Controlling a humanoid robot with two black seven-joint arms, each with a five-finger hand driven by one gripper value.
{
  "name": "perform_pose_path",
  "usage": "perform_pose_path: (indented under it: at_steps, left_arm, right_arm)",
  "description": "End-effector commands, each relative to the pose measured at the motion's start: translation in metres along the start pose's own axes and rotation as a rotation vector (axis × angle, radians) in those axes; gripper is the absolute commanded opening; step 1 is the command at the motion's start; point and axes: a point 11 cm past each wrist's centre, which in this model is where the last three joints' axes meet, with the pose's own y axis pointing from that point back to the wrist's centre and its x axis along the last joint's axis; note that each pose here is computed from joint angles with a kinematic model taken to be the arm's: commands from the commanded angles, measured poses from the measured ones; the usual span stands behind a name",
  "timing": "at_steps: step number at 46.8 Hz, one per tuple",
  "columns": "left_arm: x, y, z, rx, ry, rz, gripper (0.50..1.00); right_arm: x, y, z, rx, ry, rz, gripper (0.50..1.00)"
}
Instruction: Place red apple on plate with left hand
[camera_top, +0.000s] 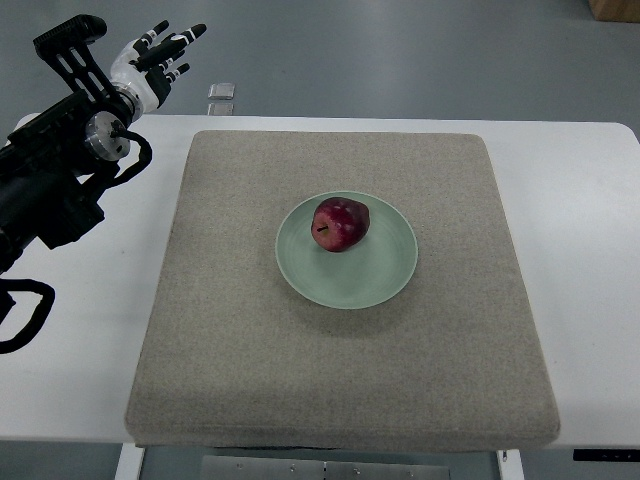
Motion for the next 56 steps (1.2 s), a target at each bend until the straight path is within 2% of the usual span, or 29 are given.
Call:
perform_pose_path:
  at_steps: [1, 9, 56]
  left_arm:
    - [-0.001, 0.0, -0.01, 0.008, 0.048, -0.06, 0.992]
    - [-0.005, 0.003, -0.024, 0.012, 0.107, -0.163, 0.992]
    - [-0.003, 0.005, -0.025, 0.0, 0.1, -0.182, 0.994]
  right_arm:
    - [0.0, 0.0, 0.0, 0.0, 0.001, 0.001, 0.964]
    - [0.0, 0.0, 0.0, 0.0, -0.001, 0.0, 0.964]
    - [0.0, 0.0, 0.0, 0.0, 0.001, 0.001, 0.964]
